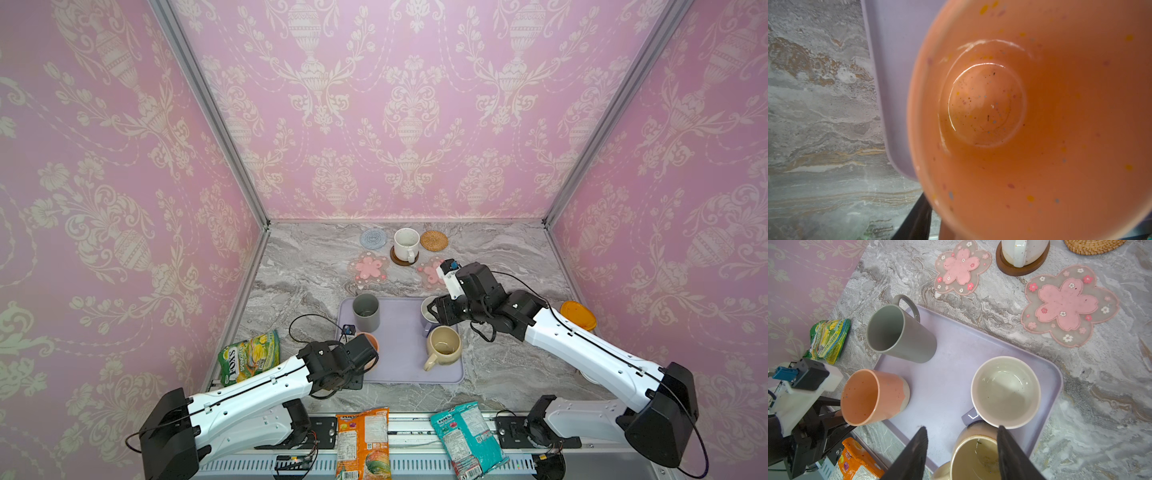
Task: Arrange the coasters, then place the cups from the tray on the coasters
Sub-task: 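Carry the peach mug with the left gripper across the tray toward the grey mug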
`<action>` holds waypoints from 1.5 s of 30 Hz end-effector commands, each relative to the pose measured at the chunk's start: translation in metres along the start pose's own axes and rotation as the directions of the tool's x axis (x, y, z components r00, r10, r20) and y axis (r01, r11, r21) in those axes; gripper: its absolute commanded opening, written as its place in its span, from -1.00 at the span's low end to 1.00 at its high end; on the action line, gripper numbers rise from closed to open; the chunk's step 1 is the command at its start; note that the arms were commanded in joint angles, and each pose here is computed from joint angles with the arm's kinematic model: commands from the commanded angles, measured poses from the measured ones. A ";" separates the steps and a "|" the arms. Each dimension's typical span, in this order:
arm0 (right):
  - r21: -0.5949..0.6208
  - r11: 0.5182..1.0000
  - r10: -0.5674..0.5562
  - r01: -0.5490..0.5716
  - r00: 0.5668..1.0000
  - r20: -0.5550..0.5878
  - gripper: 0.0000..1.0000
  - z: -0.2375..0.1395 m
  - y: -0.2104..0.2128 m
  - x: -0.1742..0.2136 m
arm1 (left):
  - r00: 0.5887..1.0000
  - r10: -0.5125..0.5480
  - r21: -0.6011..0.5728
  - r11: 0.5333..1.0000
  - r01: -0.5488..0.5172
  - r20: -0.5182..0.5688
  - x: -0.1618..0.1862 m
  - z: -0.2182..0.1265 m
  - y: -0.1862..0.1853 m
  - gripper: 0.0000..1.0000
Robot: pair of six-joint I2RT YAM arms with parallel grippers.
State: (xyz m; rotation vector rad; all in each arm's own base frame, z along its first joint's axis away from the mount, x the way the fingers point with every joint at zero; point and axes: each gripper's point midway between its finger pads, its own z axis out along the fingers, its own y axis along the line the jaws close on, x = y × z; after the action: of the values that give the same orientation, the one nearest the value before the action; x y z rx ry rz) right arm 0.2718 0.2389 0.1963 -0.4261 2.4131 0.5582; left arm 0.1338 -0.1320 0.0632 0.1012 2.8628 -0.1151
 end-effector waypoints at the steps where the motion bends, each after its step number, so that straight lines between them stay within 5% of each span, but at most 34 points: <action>1: 0.020 1.000 0.012 -0.012 1.000 -0.014 0.11 -0.001 -0.004 0.000 | 0.996 0.092 0.065 0.994 -0.092 0.002 -0.012 -0.004 -0.016 -0.12; 13: 0.051 0.999 0.003 -0.001 0.999 -0.039 0.10 0.004 -0.010 0.004 | 0.946 0.319 0.028 0.948 -0.318 -0.051 -0.040 0.015 -0.047 -0.12; 29: 0.041 0.999 0.014 -0.011 0.998 -0.053 0.10 0.008 -0.008 0.006 | 0.976 0.200 0.040 0.978 -0.203 0.082 -0.059 -0.005 -0.044 -0.10; 38: 0.028 0.999 0.016 -0.015 0.999 -0.047 0.09 0.008 -0.005 0.003 | 0.978 0.206 0.016 0.978 -0.206 0.040 -0.054 0.010 -0.043 -0.10; 45: 0.018 1.000 0.026 -0.025 0.998 -0.061 0.10 0.011 -0.003 0.004 | 0.979 0.179 0.028 0.983 -0.182 0.093 -0.062 0.010 -0.046 -0.28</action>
State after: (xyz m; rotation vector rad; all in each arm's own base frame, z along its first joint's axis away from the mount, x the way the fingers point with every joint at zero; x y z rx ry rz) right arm 0.2700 0.2360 0.1764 -0.4330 2.4928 0.5090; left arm 0.1800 -0.1812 0.0706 0.4185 2.8005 -0.1295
